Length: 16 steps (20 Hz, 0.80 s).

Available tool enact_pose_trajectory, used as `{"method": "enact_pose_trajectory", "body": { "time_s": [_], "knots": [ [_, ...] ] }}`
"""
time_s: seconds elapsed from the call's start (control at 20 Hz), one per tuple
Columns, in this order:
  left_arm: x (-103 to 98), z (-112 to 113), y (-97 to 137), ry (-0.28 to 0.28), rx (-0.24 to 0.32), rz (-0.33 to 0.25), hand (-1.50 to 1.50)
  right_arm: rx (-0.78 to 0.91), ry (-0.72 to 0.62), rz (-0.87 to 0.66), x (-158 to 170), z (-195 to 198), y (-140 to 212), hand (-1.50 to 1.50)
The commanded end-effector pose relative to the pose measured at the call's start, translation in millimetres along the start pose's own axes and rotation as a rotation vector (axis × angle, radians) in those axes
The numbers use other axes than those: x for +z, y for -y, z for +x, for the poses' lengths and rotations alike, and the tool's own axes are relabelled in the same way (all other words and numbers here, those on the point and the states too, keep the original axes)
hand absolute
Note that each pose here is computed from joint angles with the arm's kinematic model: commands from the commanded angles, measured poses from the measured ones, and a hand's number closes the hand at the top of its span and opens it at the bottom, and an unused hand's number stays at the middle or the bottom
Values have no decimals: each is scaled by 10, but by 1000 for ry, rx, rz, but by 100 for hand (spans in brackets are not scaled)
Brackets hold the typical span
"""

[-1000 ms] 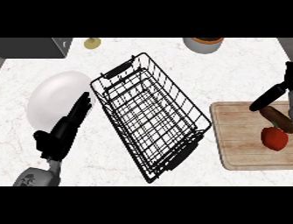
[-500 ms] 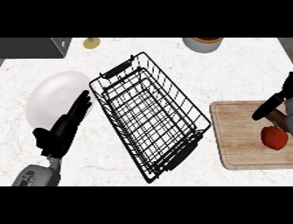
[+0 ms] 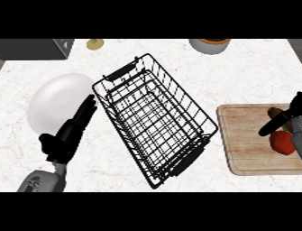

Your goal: Pick the bell pepper from the cutting board and place it in the tiered basket

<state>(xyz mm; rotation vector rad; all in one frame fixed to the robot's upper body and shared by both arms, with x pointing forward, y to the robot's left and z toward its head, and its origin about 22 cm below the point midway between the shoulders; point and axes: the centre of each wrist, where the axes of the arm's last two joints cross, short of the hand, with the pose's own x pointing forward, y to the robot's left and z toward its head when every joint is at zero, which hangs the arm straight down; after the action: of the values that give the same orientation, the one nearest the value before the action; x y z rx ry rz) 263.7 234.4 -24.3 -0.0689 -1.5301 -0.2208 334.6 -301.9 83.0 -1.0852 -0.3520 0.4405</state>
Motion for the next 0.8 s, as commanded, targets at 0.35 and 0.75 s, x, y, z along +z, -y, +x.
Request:
{"method": "enact_pose_trajectory", "body": {
  "time_s": [0.35, 0.75],
  "knots": [
    [3, 110, -103, 1, -2, 3, 0, -9, -277, 37, -51, -242, -351, -150],
    [12, 140, 116, 13, -3, -4, 0, -10, -265, 61, -166, -397, -412, -150]
  ]
}}
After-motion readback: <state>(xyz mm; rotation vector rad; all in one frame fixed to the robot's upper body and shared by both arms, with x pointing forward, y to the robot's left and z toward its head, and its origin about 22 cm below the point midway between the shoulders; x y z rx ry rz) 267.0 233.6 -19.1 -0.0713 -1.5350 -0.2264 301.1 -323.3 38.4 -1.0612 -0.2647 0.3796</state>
